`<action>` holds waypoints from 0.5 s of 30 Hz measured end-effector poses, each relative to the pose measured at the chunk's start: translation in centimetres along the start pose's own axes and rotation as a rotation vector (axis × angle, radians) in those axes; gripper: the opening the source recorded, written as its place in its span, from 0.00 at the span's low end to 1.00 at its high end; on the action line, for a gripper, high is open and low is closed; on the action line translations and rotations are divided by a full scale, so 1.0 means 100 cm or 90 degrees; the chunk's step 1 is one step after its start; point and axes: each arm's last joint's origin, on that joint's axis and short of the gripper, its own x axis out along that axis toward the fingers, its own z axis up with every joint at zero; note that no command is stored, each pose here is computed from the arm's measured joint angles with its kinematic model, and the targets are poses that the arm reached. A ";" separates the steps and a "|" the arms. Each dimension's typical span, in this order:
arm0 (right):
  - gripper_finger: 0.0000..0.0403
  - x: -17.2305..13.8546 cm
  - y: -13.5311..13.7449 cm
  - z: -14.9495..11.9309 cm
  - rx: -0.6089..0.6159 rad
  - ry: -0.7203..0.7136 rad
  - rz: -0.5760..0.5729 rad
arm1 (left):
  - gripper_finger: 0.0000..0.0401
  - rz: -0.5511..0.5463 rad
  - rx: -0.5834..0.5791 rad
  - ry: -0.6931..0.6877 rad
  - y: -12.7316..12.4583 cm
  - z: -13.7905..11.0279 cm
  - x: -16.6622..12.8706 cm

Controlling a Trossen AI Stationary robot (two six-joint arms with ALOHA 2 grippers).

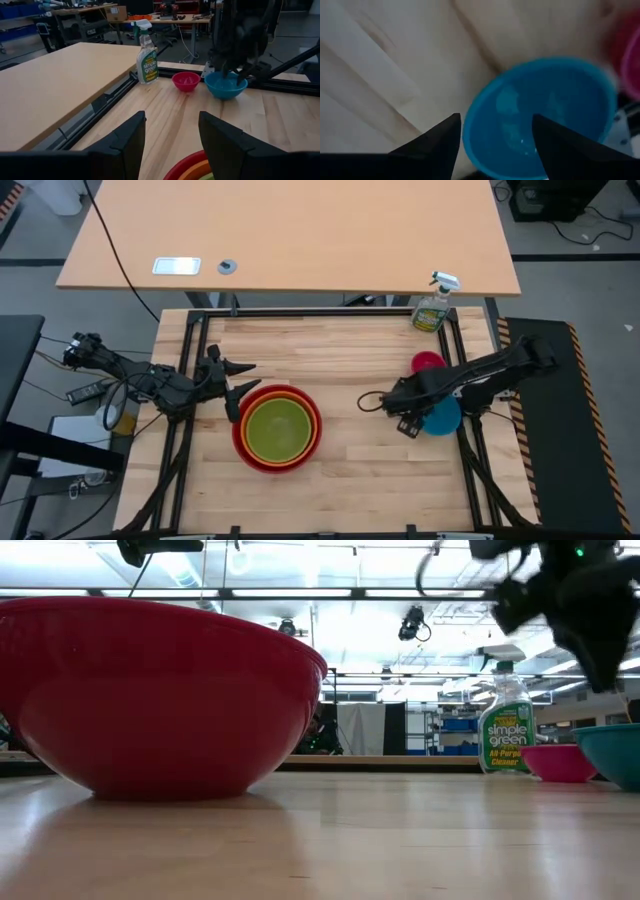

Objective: Nest bowls inside each other
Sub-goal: Stack the blue bowl onto the green bowl

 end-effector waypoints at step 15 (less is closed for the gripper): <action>0.64 0.049 0.017 0.027 -0.016 0.125 -0.032 | 0.47 0.000 0.000 0.000 0.000 0.000 0.000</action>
